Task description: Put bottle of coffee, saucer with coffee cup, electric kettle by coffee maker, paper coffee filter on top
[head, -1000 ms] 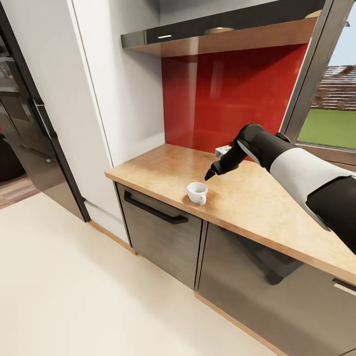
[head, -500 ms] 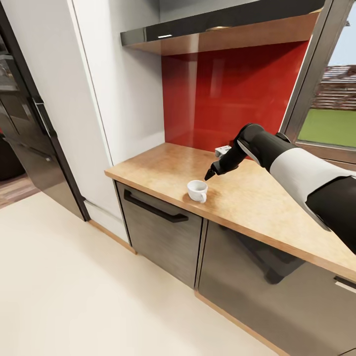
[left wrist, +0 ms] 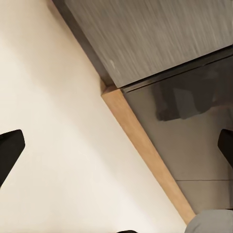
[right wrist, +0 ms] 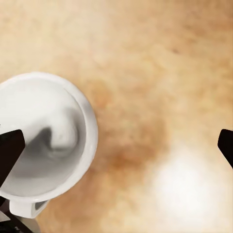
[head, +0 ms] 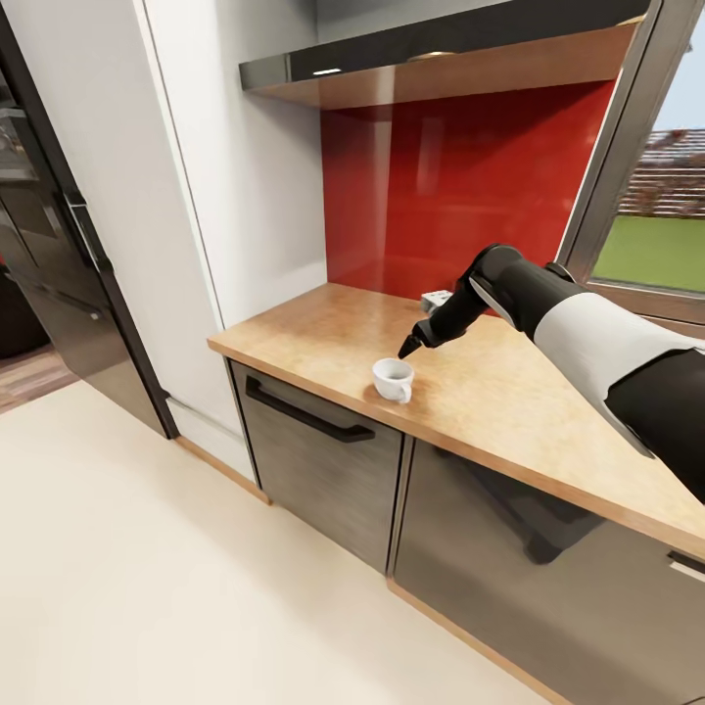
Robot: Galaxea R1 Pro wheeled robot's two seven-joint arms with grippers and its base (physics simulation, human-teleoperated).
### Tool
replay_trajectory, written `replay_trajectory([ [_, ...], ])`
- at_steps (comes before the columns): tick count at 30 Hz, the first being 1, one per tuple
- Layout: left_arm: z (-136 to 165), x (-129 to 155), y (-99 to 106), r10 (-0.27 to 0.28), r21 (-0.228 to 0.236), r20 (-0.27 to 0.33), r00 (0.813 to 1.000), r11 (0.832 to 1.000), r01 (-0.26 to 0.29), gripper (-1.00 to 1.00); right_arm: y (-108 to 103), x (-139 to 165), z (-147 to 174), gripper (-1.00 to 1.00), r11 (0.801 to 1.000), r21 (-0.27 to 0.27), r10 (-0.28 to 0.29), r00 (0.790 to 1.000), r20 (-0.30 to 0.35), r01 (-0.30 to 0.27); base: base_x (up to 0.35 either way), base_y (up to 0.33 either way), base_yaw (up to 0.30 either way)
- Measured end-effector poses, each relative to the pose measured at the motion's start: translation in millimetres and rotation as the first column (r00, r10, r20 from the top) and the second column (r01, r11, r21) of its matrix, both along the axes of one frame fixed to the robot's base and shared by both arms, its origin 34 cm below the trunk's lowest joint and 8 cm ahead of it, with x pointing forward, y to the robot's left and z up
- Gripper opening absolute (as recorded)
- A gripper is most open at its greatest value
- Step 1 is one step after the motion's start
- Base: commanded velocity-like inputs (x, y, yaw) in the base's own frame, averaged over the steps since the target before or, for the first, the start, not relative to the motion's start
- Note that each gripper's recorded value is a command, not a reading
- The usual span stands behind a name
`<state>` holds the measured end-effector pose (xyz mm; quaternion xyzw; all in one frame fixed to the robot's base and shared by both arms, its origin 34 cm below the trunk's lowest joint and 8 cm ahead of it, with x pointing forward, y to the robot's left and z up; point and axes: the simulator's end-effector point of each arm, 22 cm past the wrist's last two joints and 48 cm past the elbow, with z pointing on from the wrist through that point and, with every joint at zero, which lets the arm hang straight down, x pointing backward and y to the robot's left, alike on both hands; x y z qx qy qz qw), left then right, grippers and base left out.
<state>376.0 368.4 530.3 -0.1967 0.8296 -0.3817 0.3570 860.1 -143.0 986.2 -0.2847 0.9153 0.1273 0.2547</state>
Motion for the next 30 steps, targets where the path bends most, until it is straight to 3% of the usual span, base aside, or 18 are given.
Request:
replay_trajectory([
  [30, -5.1, -4.5, 0.2, 0.000, 0.001, -0.021, 1.000, 1.000, 0.000, 1.00, -0.2, 4.3, -14.8, 1.00, 1.000, 0.001, 0.001, 1.000, -0.021, -0.001, 0.005, 0.001, 0.000],
])
